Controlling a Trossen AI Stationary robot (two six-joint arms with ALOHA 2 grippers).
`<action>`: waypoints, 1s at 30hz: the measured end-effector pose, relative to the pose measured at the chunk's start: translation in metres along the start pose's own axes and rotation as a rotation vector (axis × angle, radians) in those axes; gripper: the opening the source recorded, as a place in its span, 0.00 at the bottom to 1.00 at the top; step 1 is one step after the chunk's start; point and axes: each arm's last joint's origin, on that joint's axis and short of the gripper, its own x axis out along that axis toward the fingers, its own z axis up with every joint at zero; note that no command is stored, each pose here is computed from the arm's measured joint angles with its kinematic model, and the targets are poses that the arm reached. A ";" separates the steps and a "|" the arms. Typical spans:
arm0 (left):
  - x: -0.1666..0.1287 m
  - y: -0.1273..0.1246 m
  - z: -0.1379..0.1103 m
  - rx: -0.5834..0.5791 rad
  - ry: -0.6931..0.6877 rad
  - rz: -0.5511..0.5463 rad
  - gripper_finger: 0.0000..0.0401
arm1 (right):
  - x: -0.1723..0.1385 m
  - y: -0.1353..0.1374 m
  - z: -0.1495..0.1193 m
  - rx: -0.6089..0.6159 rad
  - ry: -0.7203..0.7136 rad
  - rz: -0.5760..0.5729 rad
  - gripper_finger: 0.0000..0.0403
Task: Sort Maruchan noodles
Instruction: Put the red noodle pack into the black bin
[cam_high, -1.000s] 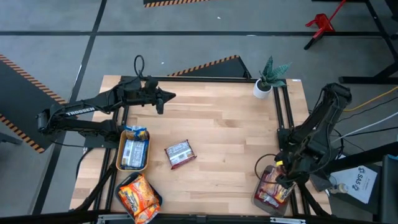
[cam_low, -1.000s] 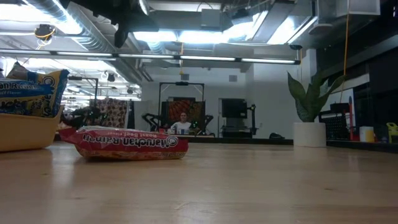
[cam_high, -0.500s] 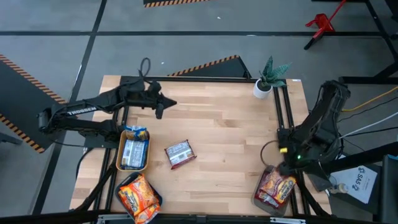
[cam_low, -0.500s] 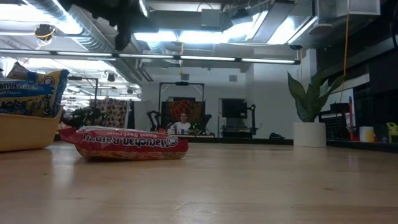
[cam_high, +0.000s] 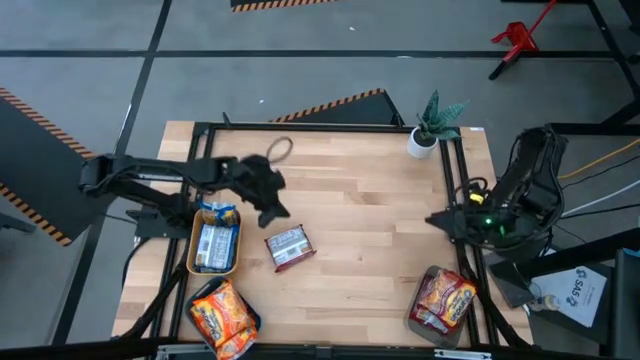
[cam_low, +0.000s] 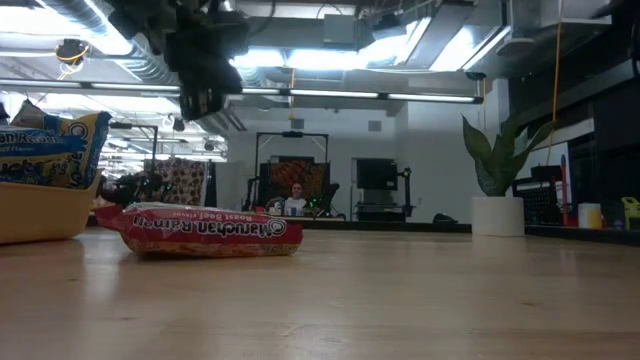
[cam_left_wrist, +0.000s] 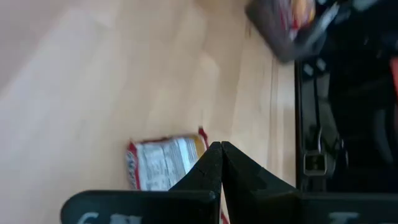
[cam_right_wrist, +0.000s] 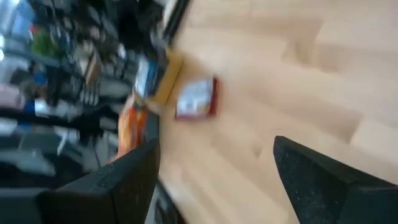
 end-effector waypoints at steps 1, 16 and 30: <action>0.007 -0.002 -0.003 0.010 0.029 -0.003 0.00 | 0.002 0.001 0.001 0.001 -0.045 0.003 0.74; 0.059 -0.014 -0.045 0.049 0.334 0.044 0.00 | 0.092 0.029 -0.011 -0.100 0.007 -0.274 0.74; 0.061 -0.020 -0.070 0.126 0.394 0.193 0.00 | 0.227 0.051 -0.003 -0.070 0.095 -0.120 0.74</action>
